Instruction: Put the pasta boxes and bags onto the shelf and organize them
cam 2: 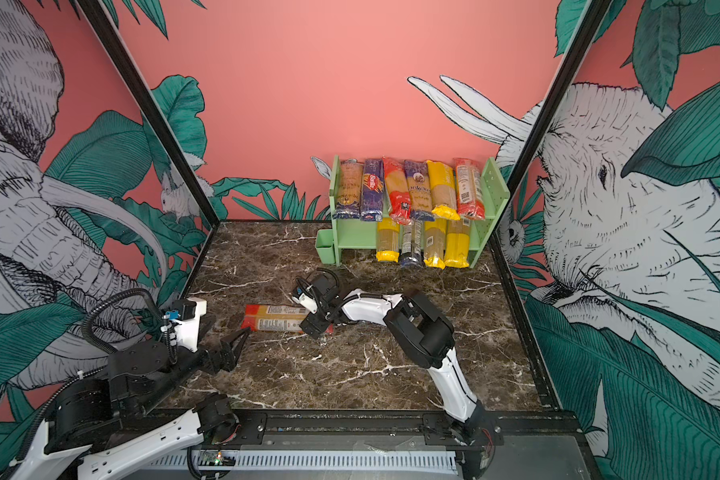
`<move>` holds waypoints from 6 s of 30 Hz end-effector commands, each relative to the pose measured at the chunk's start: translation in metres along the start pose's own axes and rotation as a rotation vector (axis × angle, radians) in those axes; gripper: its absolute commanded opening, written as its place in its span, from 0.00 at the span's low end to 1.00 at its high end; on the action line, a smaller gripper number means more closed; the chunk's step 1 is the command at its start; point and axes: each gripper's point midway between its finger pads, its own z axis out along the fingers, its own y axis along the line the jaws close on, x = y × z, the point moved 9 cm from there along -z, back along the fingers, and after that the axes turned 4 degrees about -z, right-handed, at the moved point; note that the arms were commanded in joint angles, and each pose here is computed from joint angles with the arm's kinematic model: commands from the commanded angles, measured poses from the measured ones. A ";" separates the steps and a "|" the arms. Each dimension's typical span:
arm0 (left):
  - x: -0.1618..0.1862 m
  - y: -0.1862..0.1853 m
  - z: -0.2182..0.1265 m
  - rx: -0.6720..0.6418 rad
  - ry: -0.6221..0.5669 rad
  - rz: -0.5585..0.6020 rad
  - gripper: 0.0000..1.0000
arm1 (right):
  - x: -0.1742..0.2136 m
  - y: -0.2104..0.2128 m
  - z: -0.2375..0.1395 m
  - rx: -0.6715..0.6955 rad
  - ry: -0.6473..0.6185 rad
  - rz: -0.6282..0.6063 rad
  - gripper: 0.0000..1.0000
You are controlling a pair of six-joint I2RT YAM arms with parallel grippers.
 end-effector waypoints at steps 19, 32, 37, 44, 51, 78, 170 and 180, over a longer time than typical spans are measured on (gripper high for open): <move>0.008 0.000 0.003 0.020 0.004 -0.035 0.98 | 0.082 0.051 -0.006 -0.060 0.159 0.088 0.16; 0.012 0.007 -0.004 0.025 0.001 -0.072 0.98 | 0.061 0.084 -0.048 -0.071 -0.068 0.259 0.00; 0.012 0.006 -0.002 0.023 -0.003 -0.063 0.98 | 0.054 0.084 -0.070 -0.060 -0.169 0.362 0.00; 0.009 0.004 -0.002 0.025 -0.007 -0.051 0.98 | 0.050 0.078 -0.122 0.045 -0.309 0.396 0.00; 0.007 0.002 -0.001 0.029 -0.014 -0.040 0.98 | 0.050 0.070 -0.175 0.192 -0.389 0.401 0.00; -0.001 -0.085 0.104 0.163 0.117 0.196 0.99 | 0.036 0.009 -0.294 0.593 -0.535 0.472 0.00; 0.037 -0.028 0.085 -0.040 0.079 0.123 0.99 | 0.039 -0.012 -0.236 0.402 -0.459 0.672 0.99; 0.038 -0.001 0.081 -0.326 -0.008 0.127 0.99 | 0.137 0.007 -0.312 0.807 -0.354 0.587 0.99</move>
